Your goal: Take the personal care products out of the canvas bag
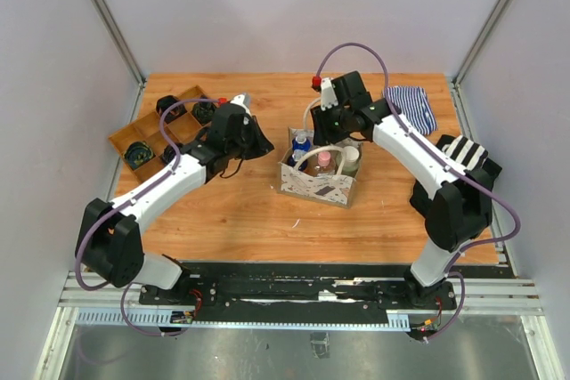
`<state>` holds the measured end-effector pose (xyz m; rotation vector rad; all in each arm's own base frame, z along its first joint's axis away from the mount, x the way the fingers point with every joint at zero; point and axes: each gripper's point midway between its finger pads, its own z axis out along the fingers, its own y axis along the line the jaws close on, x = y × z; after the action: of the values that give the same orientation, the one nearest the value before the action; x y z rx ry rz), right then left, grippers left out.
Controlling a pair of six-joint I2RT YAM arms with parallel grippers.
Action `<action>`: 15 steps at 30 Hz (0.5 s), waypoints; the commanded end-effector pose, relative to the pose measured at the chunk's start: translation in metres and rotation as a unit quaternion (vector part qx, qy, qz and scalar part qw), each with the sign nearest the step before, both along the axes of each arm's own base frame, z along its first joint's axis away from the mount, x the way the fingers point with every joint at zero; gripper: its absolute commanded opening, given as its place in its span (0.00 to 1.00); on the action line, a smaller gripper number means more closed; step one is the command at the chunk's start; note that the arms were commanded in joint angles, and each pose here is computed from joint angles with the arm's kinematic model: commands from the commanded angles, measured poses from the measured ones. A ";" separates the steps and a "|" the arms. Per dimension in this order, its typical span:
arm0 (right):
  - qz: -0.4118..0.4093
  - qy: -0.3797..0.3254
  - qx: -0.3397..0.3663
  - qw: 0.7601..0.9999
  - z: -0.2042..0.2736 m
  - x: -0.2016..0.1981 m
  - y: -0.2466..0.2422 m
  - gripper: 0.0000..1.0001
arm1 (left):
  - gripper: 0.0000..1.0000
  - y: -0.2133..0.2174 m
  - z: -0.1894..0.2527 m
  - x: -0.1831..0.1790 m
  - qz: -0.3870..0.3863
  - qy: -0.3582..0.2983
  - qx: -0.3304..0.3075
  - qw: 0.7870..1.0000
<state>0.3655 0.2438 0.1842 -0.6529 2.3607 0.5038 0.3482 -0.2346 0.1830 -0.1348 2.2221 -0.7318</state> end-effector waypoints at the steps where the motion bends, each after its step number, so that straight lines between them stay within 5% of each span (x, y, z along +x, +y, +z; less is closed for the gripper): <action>1: 0.000 -0.015 -0.052 0.999 0.000 -0.002 0.002 0.32 | 0.02 -0.007 -0.003 0.002 -0.010 -0.004 -0.005 1.000; 11: -0.007 -0.019 -0.113 0.993 0.003 -0.013 -0.005 0.53 | 0.02 -0.008 -0.014 0.002 -0.011 0.007 0.000 1.000; 13: -0.008 -0.014 -0.118 0.993 -0.001 -0.013 -0.006 0.49 | 0.02 -0.008 -0.014 0.002 -0.011 0.008 0.000 1.000; 15: -0.004 -0.006 -0.117 0.993 -0.005 -0.013 -0.003 0.30 | 0.02 -0.008 -0.013 0.002 -0.011 0.008 0.000 1.000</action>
<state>0.3553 0.2392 0.1844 -0.7216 2.3996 0.2595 0.3502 -0.2373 0.1717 -0.1326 2.2456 -0.7286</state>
